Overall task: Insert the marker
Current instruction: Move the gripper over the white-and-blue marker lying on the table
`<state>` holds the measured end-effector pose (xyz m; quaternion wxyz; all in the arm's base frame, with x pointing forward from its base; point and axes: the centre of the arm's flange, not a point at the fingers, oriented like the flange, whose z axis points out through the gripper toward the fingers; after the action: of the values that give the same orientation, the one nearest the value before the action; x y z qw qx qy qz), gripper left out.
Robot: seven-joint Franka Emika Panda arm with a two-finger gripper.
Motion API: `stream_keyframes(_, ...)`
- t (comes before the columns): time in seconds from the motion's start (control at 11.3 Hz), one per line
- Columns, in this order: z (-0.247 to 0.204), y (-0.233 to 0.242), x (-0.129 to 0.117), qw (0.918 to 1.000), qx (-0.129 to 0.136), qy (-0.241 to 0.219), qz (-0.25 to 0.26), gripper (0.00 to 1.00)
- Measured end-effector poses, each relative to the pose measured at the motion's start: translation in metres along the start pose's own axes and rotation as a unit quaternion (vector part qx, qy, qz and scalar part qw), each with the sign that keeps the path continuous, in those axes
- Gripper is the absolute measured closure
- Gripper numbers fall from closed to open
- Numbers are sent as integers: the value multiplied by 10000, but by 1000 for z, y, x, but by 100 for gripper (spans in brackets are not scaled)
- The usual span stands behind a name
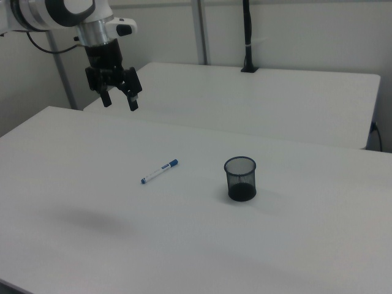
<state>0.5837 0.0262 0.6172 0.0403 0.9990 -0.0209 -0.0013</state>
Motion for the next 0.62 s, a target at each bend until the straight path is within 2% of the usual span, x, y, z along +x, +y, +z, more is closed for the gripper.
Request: stream_keyframes(0.62, 5, 14, 1, 9999, -5, -53, 122, 0)
